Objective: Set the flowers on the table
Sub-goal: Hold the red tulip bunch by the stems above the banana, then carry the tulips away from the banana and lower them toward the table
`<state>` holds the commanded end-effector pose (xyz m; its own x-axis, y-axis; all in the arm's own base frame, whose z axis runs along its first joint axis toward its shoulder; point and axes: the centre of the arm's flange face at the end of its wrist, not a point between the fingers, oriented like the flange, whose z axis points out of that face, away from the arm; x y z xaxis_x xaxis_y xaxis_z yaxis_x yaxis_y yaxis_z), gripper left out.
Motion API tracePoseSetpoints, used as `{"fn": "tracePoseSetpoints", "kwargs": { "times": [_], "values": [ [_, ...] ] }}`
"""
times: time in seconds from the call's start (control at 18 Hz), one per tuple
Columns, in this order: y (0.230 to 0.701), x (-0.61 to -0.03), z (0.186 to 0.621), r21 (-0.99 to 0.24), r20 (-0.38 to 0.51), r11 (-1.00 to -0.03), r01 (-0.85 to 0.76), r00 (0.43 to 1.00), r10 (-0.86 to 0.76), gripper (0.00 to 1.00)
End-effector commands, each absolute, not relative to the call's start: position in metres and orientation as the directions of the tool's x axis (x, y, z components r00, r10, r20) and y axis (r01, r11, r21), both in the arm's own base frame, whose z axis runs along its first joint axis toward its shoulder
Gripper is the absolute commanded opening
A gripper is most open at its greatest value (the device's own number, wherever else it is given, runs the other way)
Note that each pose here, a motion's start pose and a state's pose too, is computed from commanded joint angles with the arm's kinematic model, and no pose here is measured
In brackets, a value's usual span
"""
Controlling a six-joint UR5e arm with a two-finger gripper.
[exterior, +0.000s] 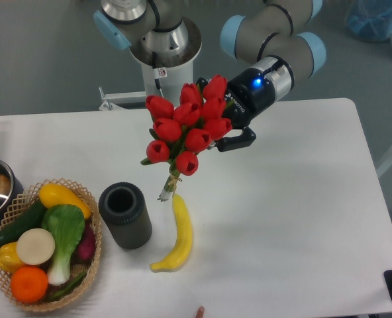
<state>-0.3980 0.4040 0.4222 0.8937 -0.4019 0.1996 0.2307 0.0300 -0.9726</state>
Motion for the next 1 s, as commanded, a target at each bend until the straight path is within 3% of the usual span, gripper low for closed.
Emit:
{"fn": "tracePoseSetpoints", "kwargs": {
  "times": [0.78, 1.0],
  "values": [
    [0.397, -0.402, 0.423, -0.978, 0.183, 0.021, 0.206, 0.907, -0.380, 0.42],
    [0.398, -0.401, 0.412, -0.988, 0.150, -0.079, 0.131, 0.930, -0.335, 0.42]
  ]
}}
